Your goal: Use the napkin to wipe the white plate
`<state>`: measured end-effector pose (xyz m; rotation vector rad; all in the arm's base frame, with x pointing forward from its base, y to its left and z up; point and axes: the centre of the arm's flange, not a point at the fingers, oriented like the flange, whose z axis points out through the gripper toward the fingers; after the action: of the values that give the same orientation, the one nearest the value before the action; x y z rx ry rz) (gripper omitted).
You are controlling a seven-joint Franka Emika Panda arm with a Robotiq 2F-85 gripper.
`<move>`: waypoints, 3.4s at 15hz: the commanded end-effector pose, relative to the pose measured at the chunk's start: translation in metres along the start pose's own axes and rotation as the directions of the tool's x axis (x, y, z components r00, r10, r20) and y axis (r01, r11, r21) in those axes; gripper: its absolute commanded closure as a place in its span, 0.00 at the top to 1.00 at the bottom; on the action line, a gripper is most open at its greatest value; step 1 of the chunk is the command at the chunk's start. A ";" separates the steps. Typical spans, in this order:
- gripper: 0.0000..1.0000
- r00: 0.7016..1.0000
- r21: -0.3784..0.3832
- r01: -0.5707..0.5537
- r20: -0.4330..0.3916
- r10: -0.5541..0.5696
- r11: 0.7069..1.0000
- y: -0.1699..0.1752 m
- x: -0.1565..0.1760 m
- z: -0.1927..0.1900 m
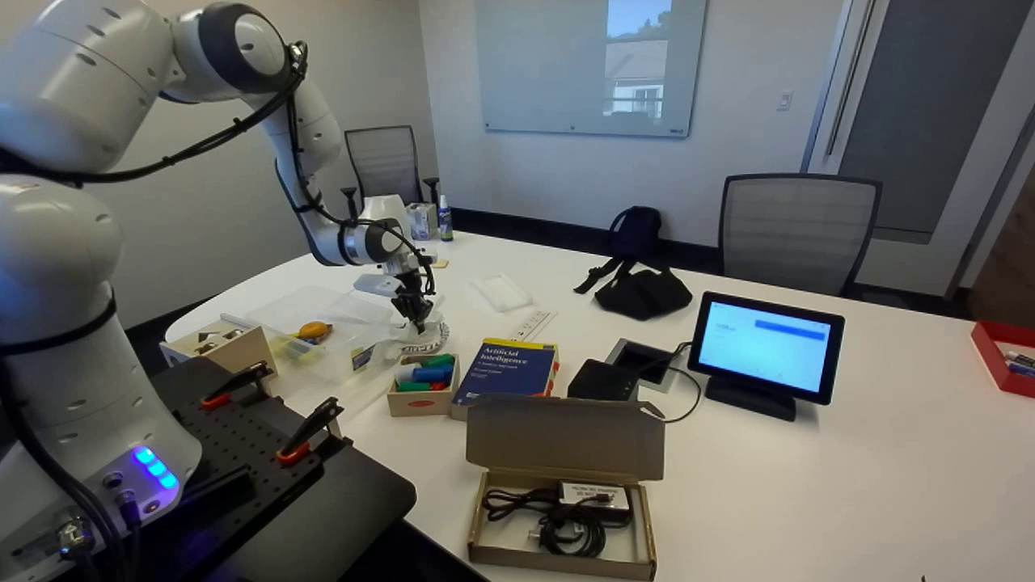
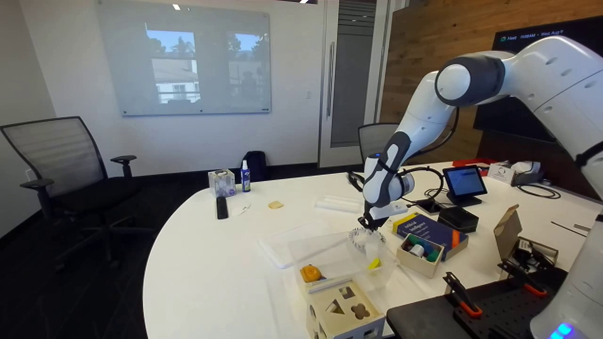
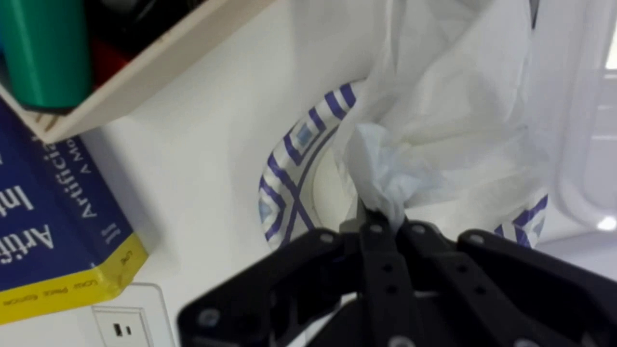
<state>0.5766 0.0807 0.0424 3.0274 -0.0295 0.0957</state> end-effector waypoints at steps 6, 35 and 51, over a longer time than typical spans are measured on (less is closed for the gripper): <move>0.01 0.994 -0.096 -0.029 -0.112 0.018 0.995 0.022 0.007 -0.023; 0.01 0.997 0.145 0.072 -0.008 -0.071 0.987 0.048 -0.002 -0.101; 0.01 0.789 0.374 0.228 0.470 -0.396 0.899 0.074 -0.179 -0.124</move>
<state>0.4213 0.0186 0.1773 3.2375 0.5567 -0.8101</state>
